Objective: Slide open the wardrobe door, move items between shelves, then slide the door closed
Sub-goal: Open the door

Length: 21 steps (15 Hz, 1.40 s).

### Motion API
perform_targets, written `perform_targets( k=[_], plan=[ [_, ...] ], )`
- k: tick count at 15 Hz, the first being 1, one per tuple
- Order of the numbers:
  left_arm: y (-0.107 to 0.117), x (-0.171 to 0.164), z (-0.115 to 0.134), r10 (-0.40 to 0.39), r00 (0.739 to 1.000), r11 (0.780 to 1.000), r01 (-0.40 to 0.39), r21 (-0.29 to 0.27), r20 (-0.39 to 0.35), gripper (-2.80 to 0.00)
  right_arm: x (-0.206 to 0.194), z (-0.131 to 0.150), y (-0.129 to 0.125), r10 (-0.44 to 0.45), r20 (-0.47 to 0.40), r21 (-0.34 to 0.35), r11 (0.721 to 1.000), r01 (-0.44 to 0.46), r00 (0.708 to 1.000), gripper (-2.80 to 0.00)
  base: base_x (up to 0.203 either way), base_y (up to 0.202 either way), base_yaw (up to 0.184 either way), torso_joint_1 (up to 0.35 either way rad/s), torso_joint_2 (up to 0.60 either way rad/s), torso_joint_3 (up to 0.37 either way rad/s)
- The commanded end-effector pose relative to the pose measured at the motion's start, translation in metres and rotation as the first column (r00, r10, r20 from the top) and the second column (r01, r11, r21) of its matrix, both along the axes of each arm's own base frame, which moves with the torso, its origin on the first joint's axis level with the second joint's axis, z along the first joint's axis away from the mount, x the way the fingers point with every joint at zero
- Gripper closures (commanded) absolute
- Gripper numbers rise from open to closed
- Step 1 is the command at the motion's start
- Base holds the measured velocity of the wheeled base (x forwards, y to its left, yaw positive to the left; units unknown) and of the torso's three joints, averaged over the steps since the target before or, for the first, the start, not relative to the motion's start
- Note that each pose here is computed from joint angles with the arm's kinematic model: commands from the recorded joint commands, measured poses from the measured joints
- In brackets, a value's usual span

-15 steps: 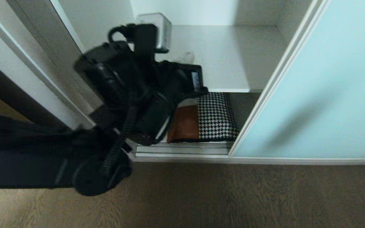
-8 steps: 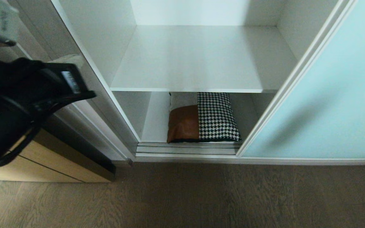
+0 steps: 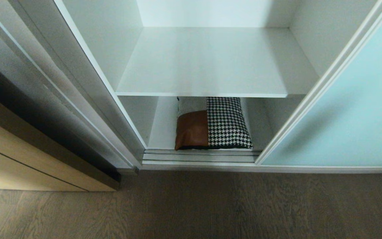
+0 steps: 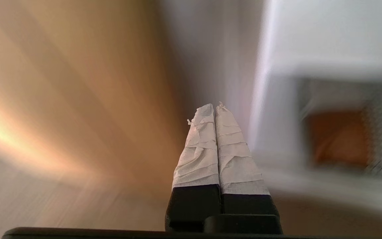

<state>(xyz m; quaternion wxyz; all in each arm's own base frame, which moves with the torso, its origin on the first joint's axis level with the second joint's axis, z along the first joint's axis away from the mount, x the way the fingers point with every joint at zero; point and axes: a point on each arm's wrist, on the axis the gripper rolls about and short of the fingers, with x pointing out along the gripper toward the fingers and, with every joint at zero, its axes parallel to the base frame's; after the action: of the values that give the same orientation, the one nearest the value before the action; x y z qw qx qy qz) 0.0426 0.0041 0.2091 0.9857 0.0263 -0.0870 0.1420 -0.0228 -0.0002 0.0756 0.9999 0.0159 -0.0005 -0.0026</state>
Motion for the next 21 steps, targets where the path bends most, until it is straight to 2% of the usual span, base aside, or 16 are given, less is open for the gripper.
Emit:
perform_targets(
  k=[1,6,10,12,13,15,17,18,19,21],
  plan=[
    [0.004,-0.032,-0.035,0.073,0.997,0.997,-0.073,-0.009,0.027,0.0,0.0,0.0,0.0,-0.001,0.0,0.0,1.0,0.001,1.0,0.0,0.0,0.0,0.0,0.0,0.0,0.0],
    [0.004,-0.046,-0.086,0.098,0.995,0.995,-0.098,-0.023,-0.017,0.0,0.0,0.0,0.0,-0.001,0.001,0.0,1.0,0.001,1.0,0.0,0.0,0.0,0.0,0.0,0.0,0.0],
    [0.004,-0.052,-0.106,0.082,0.994,0.981,-0.092,-0.172,-0.069,0.0,0.0,0.0,0.0,-0.001,0.001,0.0,1.0,0.001,1.0,0.0,0.0,0.0,0.0,0.0,0.0,0.0],
    [0.004,-0.054,-0.107,0.069,0.996,0.981,-0.078,-0.18,-0.056,0.0,0.0,0.0,0.0,-0.001,0.001,0.0,1.0,0.001,1.0,0.0,0.0,0.0,0.0,0.0,0.0,0.0],
    [0.003,-0.056,-0.102,0.04,0.999,0.986,-0.042,-0.159,-0.016,0.0,0.0,0.0,0.0,0.001,-0.001,0.0,1.0,-0.001,1.0,0.0,0.0,0.0,0.0,0.0,0.0,0.0],
    [0.003,-0.056,-0.102,0.031,0.999,0.989,-0.033,-0.143,-0.011,0.0,0.0,0.0,0.0,-0.001,0.001,0.0,1.0,0.001,1.0,0.0,0.0,0.0,0.0,0.0,0.0,0.0],
    [0.001,-0.062,-0.107,-0.036,0.999,0.996,0.037,-0.078,0.01,0.0,0.0,0.0,0.0,-0.001,0.0,0.0,1.0,0.001,1.0,0.0,0.0,0.0,0.0,0.0,0.0,0.0],
    [0.0,-0.065,-0.113,-0.072,0.997,0.995,0.072,-0.067,0.005,0.0,0.0,0.0,0.0,-0.001,0.001,0.0,1.0,0.001,1.0,0.0,0.0,0.0,0.0,0.0,0.0,0.0],
    [-0.001,-0.067,-0.12,-0.135,0.99,0.989,0.133,-0.068,-0.031,0.0,0.0,0.0,0.0,-0.001,0.0,0.0,1.0,0.001,1.0,0.0,0.0,0.0,0.0,0.0,0.0,0.0],
    [-0.004,-0.066,-0.125,-0.265,0.962,0.962,0.258,-0.087,-0.073,0.0,0.0,0.0,0.0,0.001,-0.001,0.0,1.0,-0.001,1.0,0.0,0.0,0.0,0.0,0.0,0.0,0.0]
  ],
)
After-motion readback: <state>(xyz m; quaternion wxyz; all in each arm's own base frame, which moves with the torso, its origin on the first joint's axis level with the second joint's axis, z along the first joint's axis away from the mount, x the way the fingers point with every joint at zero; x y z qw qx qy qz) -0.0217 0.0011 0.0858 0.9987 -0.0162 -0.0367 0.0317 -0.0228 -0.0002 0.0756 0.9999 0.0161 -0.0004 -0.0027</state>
